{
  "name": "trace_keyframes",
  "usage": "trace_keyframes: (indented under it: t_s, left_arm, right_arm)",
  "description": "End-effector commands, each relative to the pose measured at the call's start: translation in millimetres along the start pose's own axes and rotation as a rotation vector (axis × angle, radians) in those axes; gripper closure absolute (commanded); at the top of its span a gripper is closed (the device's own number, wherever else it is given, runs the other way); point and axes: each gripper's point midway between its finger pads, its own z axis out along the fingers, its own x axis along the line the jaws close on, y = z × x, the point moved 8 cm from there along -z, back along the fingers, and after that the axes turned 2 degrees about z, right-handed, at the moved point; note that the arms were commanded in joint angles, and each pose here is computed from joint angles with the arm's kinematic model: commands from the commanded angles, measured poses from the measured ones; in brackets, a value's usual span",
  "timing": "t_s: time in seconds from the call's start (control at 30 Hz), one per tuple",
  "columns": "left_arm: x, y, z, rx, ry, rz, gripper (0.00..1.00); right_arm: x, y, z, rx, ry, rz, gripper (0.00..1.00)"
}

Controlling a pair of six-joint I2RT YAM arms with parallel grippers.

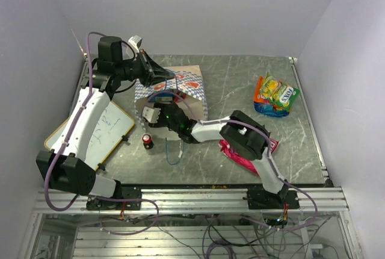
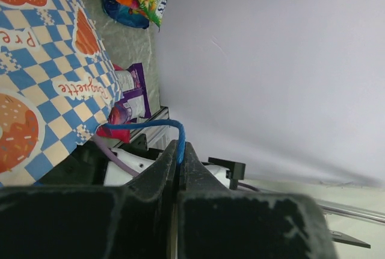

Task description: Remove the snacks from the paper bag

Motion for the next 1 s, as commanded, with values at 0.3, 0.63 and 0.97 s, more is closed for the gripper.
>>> trace_keyframes:
  t_s: [0.3, 0.63, 0.97]
  left_arm:
    - [-15, -15, -7, 0.064, -0.024, 0.043, 0.93]
    - [-15, -17, -2, 0.085, -0.006, 0.032, 0.93]
    - [-13, -11, 3, 0.086, 0.006, 0.024, 0.93]
  right_arm:
    - [-20, -49, 69, 0.115, -0.085, -0.078, 0.39]
    - [-55, -74, 98, 0.173, -0.195, -0.046, 0.43]
    - [-65, -82, 107, 0.152, -0.17, -0.035, 0.75]
